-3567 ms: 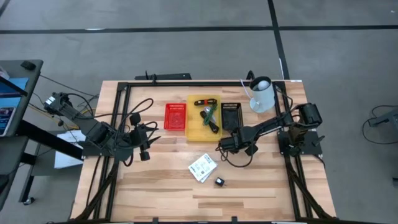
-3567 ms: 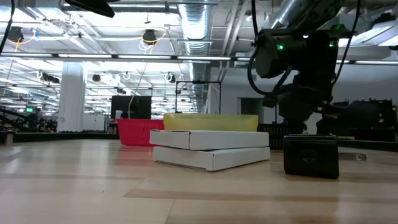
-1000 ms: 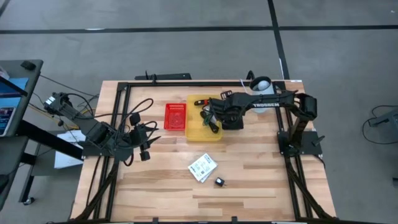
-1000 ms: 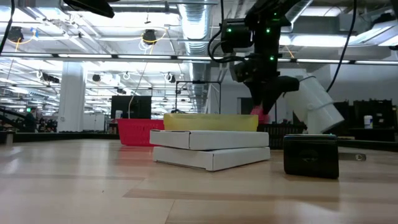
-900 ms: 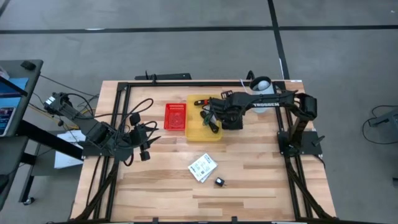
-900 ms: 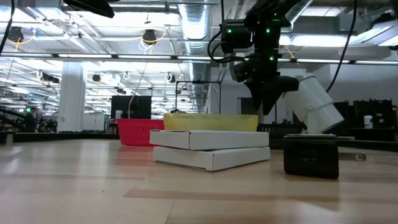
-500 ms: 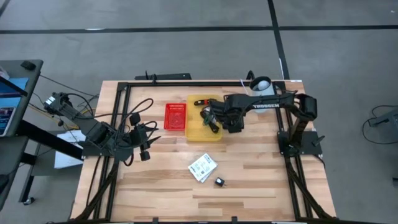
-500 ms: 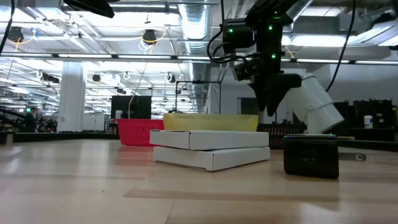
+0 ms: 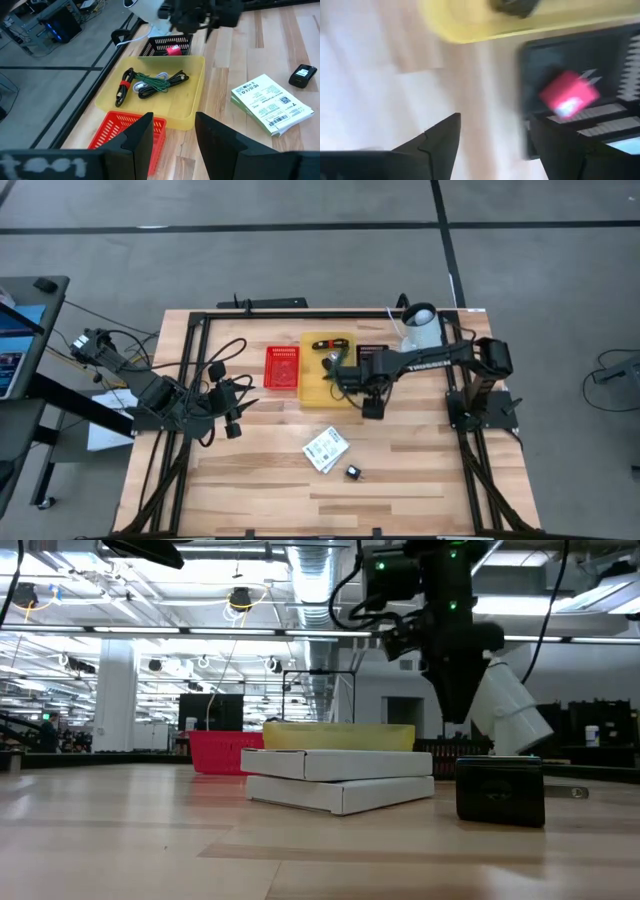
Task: Pick and place items into bin
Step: Put the black charger adapter in the black bin
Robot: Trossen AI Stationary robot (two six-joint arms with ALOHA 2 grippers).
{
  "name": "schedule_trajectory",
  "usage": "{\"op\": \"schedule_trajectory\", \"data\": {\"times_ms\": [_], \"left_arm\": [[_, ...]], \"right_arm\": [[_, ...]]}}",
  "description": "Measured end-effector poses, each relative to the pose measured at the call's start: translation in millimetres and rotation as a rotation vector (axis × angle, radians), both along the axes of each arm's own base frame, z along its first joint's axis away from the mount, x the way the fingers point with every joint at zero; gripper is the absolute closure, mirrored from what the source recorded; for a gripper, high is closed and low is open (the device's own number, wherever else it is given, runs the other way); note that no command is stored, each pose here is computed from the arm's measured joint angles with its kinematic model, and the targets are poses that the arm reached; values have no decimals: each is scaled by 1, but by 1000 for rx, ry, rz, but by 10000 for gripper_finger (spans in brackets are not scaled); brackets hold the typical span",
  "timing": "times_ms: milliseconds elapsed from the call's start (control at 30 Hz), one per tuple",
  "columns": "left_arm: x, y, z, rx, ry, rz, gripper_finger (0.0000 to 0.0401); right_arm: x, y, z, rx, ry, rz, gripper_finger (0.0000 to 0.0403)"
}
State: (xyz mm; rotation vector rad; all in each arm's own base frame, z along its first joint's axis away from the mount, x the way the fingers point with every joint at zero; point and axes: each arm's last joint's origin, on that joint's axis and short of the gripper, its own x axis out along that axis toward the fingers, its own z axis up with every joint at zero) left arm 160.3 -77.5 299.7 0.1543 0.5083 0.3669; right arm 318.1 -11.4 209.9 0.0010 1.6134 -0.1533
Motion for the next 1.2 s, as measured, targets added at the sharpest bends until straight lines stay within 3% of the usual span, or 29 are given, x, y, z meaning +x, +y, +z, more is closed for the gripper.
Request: {"op": "schedule_trajectory", "data": {"times_ms": [467,1200], "left_arm": [[0,0,0,0,0,0,264],[0,0,0,-21,-10,11,264]], "right_arm": [[11,70,1,302,-122,-181,147],[12,126,4,390,-217,-286,146]]}}
